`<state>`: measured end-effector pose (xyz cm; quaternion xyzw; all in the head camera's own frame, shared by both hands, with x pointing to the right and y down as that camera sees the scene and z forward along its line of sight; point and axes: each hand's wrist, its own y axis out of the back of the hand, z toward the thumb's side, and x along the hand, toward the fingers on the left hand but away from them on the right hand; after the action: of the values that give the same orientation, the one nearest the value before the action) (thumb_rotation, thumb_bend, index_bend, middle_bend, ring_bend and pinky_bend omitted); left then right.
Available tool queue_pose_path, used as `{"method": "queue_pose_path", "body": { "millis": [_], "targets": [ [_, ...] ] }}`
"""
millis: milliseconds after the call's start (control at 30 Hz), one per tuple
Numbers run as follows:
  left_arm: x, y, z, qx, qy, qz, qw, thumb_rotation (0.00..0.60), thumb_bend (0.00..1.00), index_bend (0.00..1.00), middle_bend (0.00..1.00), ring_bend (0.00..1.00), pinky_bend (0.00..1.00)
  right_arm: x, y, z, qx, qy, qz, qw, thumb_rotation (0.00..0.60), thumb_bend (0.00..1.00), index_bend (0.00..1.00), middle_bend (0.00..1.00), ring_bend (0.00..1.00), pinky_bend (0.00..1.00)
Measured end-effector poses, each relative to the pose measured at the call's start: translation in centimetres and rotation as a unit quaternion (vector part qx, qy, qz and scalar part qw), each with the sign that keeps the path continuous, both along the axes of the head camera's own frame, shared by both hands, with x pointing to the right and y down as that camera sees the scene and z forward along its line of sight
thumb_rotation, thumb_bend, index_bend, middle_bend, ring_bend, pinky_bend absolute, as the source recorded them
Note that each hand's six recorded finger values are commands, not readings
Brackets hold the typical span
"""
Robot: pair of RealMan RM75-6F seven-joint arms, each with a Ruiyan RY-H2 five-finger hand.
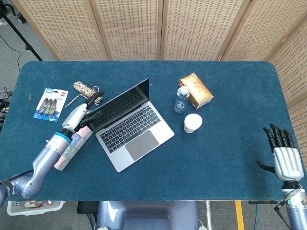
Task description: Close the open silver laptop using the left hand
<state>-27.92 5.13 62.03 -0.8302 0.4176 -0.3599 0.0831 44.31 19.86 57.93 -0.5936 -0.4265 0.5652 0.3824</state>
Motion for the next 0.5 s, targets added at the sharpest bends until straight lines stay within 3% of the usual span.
{"method": "queue_pose_path", "body": {
  "millis": [133, 200, 367, 500],
  "targets": [
    [0.1, 0.3, 0.2, -0.004, -0.006, 0.007, 0.9999, 0.007, 0.00, 0.12, 0.00, 0.09, 0.03, -0.1, 0.1, 0.0, -0.001, 0.000, -0.002, 1.0000, 0.600, 0.00, 0.00, 0.00, 0.00, 0.00],
    [0.1, 0.3, 0.2, -0.004, -0.009, 0.008, 0.9999, 0.003, 0.00, 0.15, 0.01, 0.16, 0.10, -0.2, 0.1, 0.0, -0.001, -0.001, -0.003, 1.0000, 0.600, 0.00, 0.00, 0.00, 0.00, 0.00],
    [0.6, 0.4, 0.3, 0.002, -0.014, 0.013, 0.9998, 0.000, 0.00, 0.24, 0.13, 0.26, 0.25, -0.2, 0.1, 0.1, -0.002, 0.001, -0.004, 1.0000, 0.600, 0.00, 0.00, 0.00, 0.00, 0.00],
    [1.3, 0.4, 0.4, 0.008, -0.014, 0.018, 0.9997, 0.000, 0.00, 0.27, 0.16, 0.30, 0.28, -0.2, 0.1, 0.1, -0.002, 0.002, -0.004, 1.0000, 0.600, 0.00, 0.00, 0.00, 0.00, 0.00]
  ]
}}
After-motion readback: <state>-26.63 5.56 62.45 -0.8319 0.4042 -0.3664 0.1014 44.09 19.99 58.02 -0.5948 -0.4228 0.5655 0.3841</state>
